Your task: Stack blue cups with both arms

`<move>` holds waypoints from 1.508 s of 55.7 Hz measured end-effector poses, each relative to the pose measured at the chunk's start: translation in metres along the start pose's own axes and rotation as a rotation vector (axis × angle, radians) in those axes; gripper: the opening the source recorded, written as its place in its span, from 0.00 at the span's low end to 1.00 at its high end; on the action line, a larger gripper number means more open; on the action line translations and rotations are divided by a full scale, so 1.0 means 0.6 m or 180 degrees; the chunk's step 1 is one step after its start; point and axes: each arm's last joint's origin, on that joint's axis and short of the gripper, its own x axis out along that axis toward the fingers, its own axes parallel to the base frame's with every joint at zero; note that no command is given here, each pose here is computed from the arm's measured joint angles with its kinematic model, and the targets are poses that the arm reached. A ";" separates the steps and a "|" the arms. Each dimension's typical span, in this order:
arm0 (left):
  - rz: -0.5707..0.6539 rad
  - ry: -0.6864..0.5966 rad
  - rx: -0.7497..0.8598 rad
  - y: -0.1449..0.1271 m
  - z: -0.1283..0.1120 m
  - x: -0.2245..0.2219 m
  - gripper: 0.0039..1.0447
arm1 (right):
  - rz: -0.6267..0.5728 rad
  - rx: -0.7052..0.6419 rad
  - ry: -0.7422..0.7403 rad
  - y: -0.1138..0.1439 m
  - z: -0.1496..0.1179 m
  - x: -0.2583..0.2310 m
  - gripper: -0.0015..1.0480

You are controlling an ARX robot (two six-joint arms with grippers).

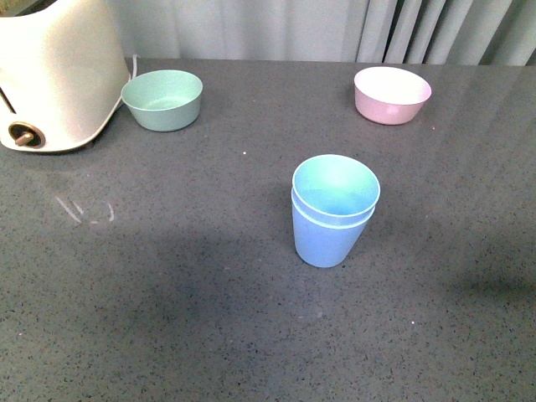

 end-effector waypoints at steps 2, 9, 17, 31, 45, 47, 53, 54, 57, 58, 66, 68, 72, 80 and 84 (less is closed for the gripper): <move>-0.0001 0.0000 0.0001 0.000 0.000 0.000 0.92 | 0.0000 0.0000 0.0001 0.000 -0.001 -0.002 0.02; -0.0002 0.0000 0.0001 0.000 0.000 0.000 0.92 | -0.0002 0.0001 -0.0086 0.000 -0.002 -0.007 0.02; 0.0000 0.0000 0.0001 0.000 0.000 0.000 0.92 | -0.0003 0.0001 -0.0100 0.000 -0.001 -0.014 0.02; 0.0000 0.0000 0.0001 0.000 0.000 0.000 0.92 | -0.0003 0.0001 -0.0096 0.000 -0.002 -0.025 0.02; -0.0002 0.0000 0.0001 0.000 0.000 0.000 0.92 | 0.0007 0.0001 0.0002 0.000 -0.009 -0.039 0.02; 0.0000 0.0000 0.0001 0.000 0.000 0.000 0.92 | -0.0009 0.0001 -0.0016 0.000 -0.009 -0.044 0.02; 0.0000 0.0000 0.0001 0.000 0.000 0.000 0.92 | -0.0003 0.0001 -0.0079 0.000 -0.007 -0.048 0.02; 0.0000 0.0000 0.0001 0.000 0.000 0.000 0.92 | -0.0004 0.0001 -0.0078 0.000 -0.007 -0.048 0.02; -0.0001 0.0000 0.0001 0.000 0.000 0.000 0.92 | -0.0003 0.0001 -0.0081 0.000 -0.007 -0.048 0.02; -0.0001 0.0000 0.0001 0.000 0.000 0.000 0.92 | -0.0003 0.0001 -0.0081 0.000 -0.007 -0.048 0.02; 0.0000 0.0000 0.0001 0.000 0.000 0.000 0.92 | -0.0003 0.0001 -0.0084 0.000 -0.007 -0.049 0.15; -0.0001 0.0000 0.0001 0.000 0.000 0.000 0.92 | -0.0003 0.0000 -0.0084 0.000 -0.007 -0.049 0.20; 0.0000 0.0000 0.0001 0.000 0.000 0.000 0.92 | -0.0003 0.0000 -0.0084 0.000 -0.007 -0.049 0.32; -0.0001 0.0000 0.0001 0.000 0.000 0.000 0.92 | -0.0003 0.0000 -0.0085 0.000 -0.007 -0.049 0.53; 0.0000 0.0000 0.0001 0.000 0.000 0.000 0.92 | -0.0003 0.0001 -0.0085 0.000 -0.007 -0.049 0.68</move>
